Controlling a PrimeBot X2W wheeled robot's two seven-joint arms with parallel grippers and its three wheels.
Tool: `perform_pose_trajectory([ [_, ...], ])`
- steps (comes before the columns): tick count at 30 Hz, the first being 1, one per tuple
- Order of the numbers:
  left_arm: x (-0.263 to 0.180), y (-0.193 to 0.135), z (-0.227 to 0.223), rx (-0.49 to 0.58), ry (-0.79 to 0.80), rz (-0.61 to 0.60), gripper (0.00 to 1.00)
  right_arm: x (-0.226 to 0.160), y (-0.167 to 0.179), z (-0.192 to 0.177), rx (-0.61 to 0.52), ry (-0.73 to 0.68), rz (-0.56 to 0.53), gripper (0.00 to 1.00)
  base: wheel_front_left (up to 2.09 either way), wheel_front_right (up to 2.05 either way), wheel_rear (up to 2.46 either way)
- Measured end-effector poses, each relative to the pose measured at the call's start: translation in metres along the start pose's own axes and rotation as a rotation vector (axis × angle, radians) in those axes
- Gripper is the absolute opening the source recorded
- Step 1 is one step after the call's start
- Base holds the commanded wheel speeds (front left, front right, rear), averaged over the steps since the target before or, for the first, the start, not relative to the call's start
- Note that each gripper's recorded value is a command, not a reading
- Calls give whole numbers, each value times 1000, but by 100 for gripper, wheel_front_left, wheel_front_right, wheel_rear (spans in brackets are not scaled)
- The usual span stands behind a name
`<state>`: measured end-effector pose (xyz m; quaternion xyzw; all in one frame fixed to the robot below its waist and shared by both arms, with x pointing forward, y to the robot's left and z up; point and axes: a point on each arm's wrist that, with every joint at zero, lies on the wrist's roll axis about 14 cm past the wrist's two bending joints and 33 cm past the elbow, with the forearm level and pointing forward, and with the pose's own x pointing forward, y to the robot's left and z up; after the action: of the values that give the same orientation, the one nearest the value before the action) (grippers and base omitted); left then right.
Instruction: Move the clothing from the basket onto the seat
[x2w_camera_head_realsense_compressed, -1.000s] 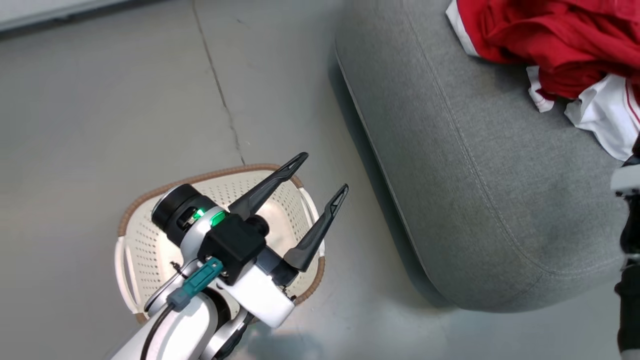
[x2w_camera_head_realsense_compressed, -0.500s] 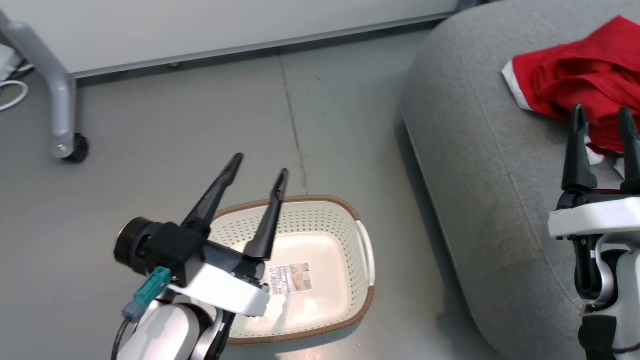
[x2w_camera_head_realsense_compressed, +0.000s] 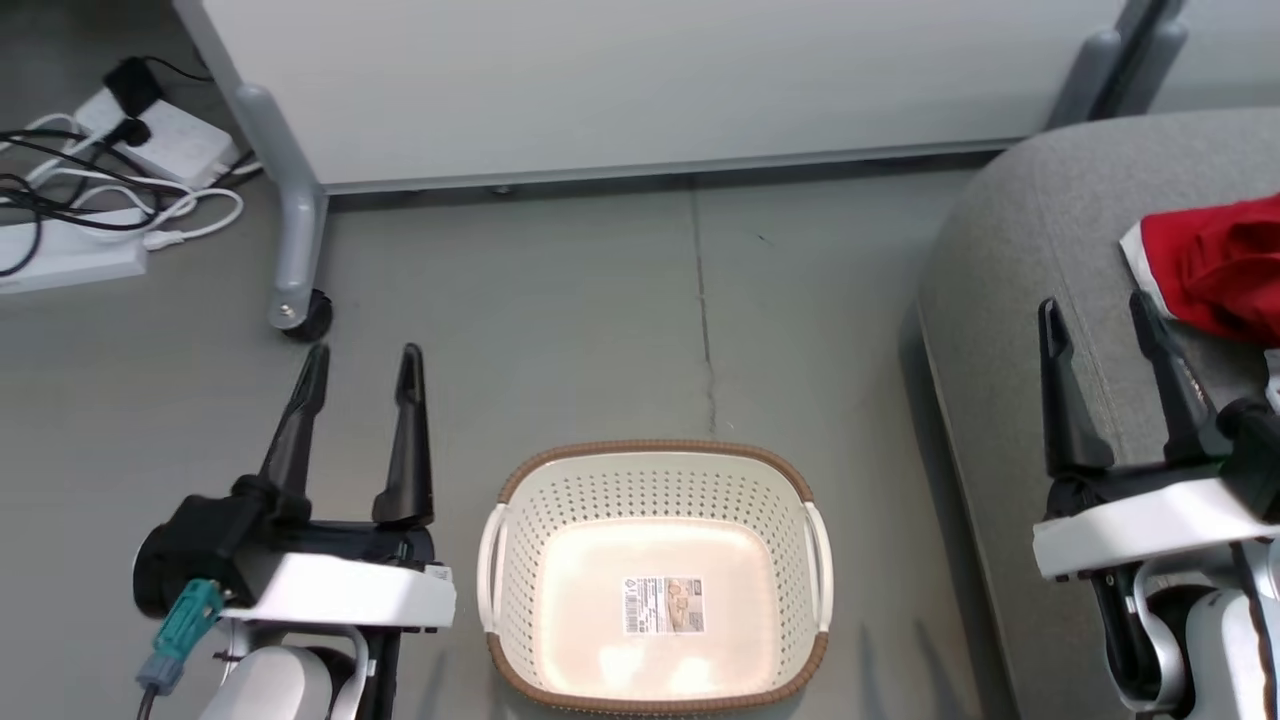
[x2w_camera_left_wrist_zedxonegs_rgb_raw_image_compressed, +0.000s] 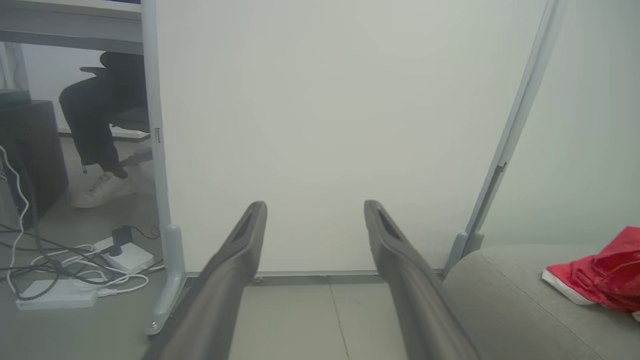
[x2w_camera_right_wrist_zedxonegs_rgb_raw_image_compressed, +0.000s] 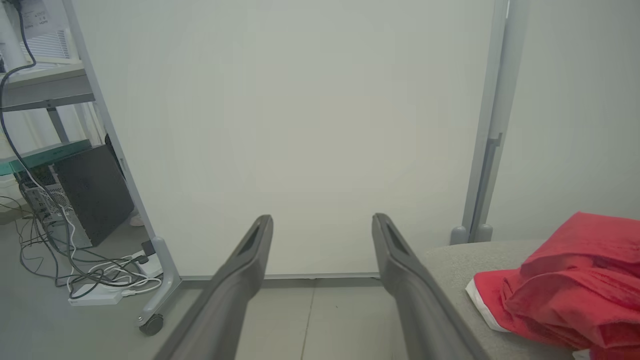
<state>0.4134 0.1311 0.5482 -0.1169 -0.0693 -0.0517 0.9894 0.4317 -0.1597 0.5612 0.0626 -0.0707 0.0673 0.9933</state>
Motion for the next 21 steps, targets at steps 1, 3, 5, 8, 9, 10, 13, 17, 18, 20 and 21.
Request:
perform_pose_trajectory([
  [1,-3,6,3,-6,-9,29,100,-2,3,0,2,4,7,100,0,0,0],
  [3,-11,16,9,-9,-27,69,100,-6,8,-1,4,12,19,100,0,0,0],
  [5,-18,24,16,-9,-45,102,100,-11,12,-2,6,24,26,100,0,0,0],
  [8,-29,36,22,-7,-62,145,100,-19,15,-1,6,31,32,100,0,0,0],
  [9,-33,40,23,-4,-64,159,100,-22,16,-2,3,35,33,100,0,0,0],
  [10,-36,44,23,1,-62,170,100,-25,16,-2,3,39,33,100,0,0,0],
  [13,-45,47,23,7,-58,180,100,-34,16,-5,3,54,31,100,0,0,0],
  [17,-57,48,17,27,-39,174,100,-48,15,-8,2,75,23,100,0,0,0],
  [18,-59,48,16,28,-35,172,100,-51,14,-8,1,78,19,100,0,0,0],
  [20,-63,47,15,35,-29,160,100,-57,13,-9,0,82,13,100,0,0,0],
  [21,-65,46,14,33,-27,152,100,-59,12,-9,0,84,11,100,0,0,0],
])
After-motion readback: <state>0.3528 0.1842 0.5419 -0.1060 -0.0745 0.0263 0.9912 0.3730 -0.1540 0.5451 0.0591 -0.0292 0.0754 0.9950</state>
